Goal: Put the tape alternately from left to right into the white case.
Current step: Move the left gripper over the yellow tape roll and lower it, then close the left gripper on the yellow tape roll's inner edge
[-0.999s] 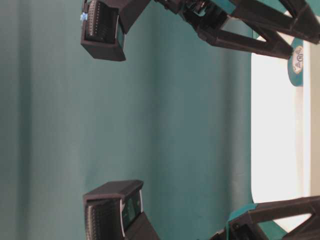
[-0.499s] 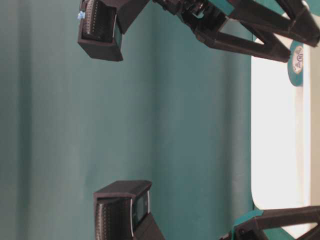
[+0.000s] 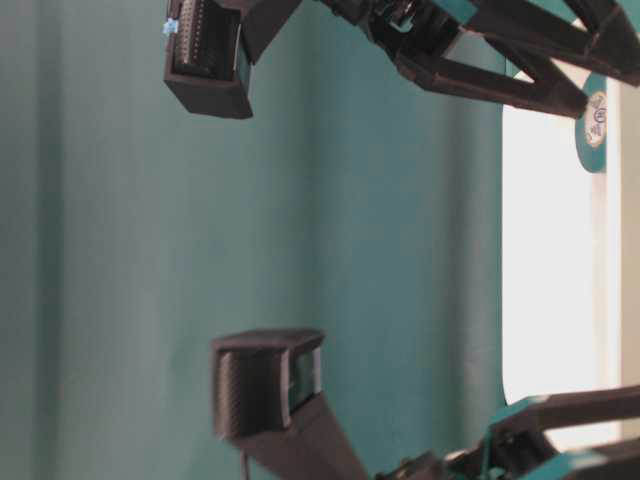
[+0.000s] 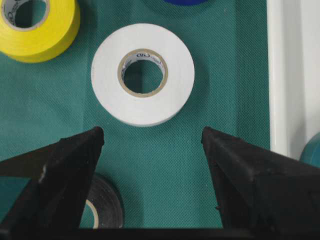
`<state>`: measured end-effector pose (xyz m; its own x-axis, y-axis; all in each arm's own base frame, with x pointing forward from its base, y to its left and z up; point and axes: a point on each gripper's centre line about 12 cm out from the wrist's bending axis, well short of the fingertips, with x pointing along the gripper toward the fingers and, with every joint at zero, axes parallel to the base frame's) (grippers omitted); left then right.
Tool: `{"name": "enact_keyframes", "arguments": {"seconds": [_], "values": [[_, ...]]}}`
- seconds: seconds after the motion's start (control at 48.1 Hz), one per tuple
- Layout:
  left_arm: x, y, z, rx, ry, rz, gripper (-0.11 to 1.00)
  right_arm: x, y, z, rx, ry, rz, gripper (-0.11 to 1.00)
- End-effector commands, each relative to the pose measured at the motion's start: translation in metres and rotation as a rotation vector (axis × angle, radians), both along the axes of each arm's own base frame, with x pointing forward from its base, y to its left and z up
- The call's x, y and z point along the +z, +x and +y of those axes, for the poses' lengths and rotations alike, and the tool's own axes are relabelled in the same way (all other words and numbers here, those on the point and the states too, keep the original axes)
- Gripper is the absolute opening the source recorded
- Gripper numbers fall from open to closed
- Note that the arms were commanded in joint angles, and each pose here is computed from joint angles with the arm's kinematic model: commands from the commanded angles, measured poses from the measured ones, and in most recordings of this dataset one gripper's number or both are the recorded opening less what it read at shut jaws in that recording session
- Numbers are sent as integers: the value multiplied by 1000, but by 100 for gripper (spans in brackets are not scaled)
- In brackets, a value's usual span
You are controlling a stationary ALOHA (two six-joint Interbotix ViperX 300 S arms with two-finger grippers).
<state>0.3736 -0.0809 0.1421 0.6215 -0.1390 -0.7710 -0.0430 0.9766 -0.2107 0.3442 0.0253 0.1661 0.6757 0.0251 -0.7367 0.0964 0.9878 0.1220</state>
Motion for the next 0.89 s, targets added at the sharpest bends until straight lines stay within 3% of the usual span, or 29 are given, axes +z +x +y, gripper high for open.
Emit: {"name": "enact_keyframes", "arguments": {"seconds": [0.0,0.146,0.25,0.395,0.874], "values": [[11,12,-2,11,-17,-40,62,7,2,1,4,3,-27,82],[10,22,-3,79,-72,-28,62,5,1,1,4,3,-21,82],[3,27,4,169,-125,6,62,4,0,1,4,2,-18,82],[-10,24,7,242,-154,85,62,1,-2,1,4,2,-11,82],[-17,33,6,262,-156,121,62,-3,-5,1,9,2,-12,82]]}}
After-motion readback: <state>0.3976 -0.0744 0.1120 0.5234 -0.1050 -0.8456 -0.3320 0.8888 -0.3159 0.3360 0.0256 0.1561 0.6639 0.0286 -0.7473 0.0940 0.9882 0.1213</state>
